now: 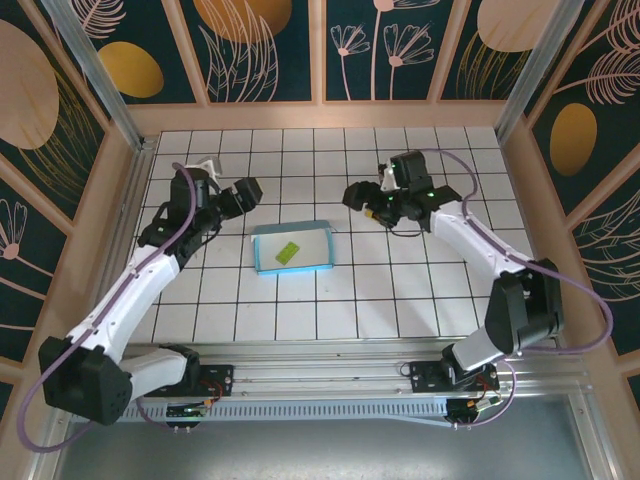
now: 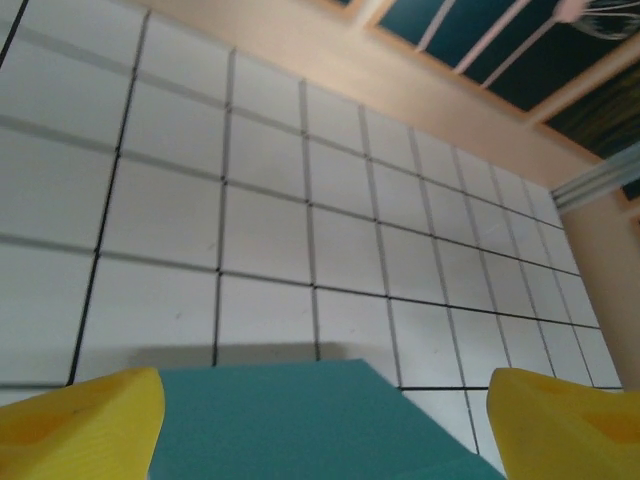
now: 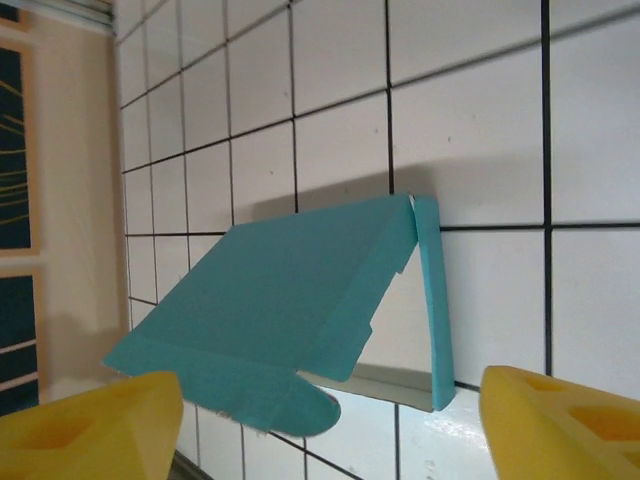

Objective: Fold the paper box

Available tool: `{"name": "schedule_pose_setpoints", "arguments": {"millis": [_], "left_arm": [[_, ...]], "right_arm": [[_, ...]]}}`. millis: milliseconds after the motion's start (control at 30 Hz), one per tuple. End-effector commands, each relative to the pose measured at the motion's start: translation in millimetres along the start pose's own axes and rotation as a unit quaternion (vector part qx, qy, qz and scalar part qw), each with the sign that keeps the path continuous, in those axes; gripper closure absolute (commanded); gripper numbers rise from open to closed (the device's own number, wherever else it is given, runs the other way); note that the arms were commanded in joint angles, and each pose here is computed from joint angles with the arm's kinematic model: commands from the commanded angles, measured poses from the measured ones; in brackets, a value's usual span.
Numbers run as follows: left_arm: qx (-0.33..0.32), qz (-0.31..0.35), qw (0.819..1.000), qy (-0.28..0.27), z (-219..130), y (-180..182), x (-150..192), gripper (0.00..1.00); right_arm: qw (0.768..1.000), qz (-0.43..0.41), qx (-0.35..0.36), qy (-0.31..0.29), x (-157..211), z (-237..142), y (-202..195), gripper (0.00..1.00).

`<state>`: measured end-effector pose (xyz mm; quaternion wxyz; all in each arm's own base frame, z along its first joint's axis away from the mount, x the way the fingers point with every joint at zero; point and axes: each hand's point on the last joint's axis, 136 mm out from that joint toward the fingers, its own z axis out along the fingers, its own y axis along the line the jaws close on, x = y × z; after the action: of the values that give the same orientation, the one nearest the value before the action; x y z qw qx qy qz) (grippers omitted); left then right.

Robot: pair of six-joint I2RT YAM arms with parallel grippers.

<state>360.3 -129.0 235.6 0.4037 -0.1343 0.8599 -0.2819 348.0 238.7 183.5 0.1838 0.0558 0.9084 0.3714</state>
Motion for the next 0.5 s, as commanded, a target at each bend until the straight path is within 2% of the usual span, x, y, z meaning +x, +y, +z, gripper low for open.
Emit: {"name": "schedule_pose_setpoints", "arguments": {"millis": [0,100,300,467], "left_arm": [[-0.014,-0.091,0.992,0.083,11,31,34,0.18],[-0.04,-0.099,0.989,0.099,22,52,46,0.18],[-0.015,-0.115,0.983,0.145,42,58,74,0.39],[-0.023,-0.112,0.981,0.157,47,68,87,0.42]], "right_arm": [[0.999,0.013,-0.027,0.012,0,14,17,0.27],[0.999,0.011,-0.023,0.021,4,28,18,0.31],[0.999,0.016,-0.024,0.037,11,44,17,0.35],[0.997,0.017,-0.05,0.059,21,53,25,0.42]]}}
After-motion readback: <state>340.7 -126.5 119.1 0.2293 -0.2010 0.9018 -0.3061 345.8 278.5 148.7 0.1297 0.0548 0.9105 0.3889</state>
